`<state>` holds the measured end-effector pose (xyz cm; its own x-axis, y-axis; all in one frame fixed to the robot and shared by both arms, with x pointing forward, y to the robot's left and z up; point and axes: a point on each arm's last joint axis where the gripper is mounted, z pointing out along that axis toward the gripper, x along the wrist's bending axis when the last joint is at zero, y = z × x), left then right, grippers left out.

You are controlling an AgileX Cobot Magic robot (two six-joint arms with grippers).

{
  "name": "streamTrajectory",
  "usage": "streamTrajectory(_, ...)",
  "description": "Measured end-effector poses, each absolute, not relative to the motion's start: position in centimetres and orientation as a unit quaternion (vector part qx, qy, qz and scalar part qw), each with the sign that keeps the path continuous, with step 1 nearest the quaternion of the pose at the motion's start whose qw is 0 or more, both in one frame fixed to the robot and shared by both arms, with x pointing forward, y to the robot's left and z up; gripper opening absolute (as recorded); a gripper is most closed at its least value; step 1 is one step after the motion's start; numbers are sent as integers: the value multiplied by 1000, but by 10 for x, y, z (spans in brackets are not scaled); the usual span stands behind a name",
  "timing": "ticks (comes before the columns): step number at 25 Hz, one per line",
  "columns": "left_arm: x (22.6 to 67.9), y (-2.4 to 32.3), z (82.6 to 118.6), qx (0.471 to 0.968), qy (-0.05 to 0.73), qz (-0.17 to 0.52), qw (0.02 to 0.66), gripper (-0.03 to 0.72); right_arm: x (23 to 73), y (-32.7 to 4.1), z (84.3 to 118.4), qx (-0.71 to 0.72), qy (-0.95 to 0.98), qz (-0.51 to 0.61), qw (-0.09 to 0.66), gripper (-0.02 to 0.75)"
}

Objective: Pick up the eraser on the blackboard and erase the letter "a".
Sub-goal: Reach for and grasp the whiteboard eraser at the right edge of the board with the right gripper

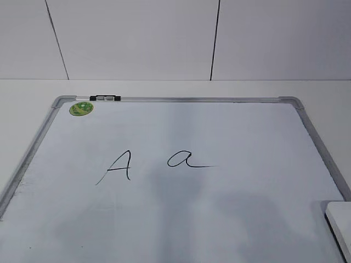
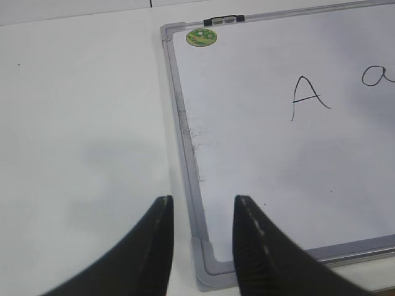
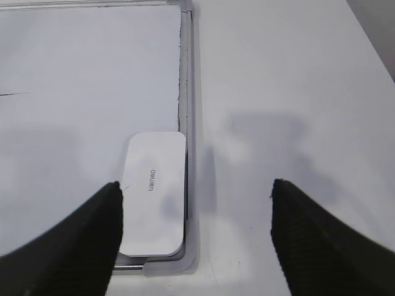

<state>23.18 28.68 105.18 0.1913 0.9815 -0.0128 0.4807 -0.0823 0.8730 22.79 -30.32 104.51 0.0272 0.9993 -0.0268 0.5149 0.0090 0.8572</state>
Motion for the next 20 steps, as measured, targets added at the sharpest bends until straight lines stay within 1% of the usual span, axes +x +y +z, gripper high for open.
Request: streamTrajectory(20,232,287,1052,664,551,318,394,245,228,-303,1045,619,612,335,361,592)
